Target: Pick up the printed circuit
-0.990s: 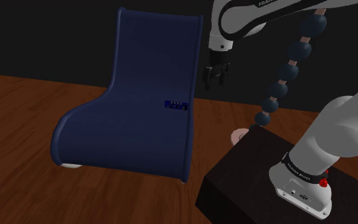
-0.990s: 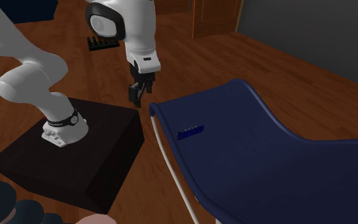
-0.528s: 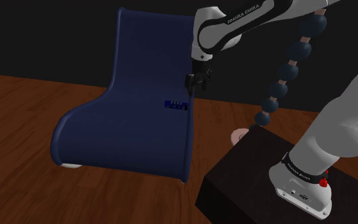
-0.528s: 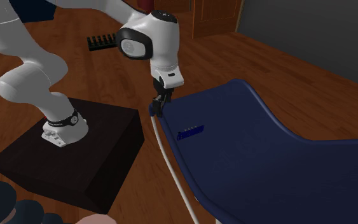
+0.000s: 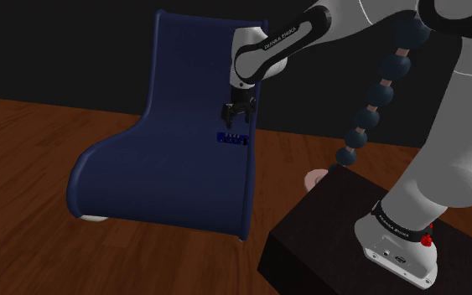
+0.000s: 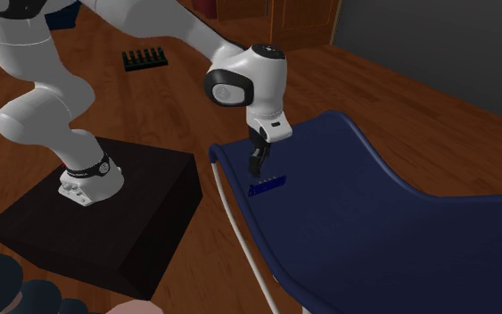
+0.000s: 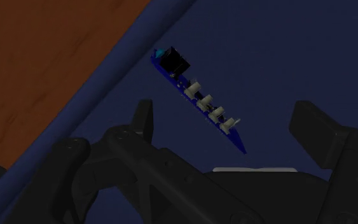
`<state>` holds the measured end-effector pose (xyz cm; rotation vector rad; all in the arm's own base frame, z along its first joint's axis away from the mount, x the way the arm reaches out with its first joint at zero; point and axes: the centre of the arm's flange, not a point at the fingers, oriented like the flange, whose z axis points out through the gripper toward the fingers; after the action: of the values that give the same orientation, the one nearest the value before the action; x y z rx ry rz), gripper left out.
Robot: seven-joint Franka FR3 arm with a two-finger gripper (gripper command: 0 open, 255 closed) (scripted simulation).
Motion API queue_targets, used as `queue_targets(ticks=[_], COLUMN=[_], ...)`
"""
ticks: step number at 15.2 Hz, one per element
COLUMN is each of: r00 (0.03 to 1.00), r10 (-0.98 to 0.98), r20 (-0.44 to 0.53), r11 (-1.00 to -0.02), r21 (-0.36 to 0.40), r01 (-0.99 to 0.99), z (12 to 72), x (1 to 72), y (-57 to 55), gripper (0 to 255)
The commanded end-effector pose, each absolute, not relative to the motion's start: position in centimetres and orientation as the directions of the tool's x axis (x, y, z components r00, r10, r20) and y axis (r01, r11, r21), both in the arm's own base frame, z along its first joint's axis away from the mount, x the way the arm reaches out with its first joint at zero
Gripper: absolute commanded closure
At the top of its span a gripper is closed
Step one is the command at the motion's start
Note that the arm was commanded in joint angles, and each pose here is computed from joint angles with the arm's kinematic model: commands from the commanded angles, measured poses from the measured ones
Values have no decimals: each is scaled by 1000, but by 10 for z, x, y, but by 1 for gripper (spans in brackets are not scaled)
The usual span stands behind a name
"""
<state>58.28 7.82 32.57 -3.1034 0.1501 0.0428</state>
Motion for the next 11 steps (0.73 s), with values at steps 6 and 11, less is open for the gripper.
queue_targets(ticks=[6, 11], r00=[995, 995], r10=[-102, -102], r20=[-12, -12], r11=[-994, -994], r21=[-39, -39], r01=[-102, -102], z=[281, 263], x=[613, 613], y=[84, 84], gripper=[0, 0])
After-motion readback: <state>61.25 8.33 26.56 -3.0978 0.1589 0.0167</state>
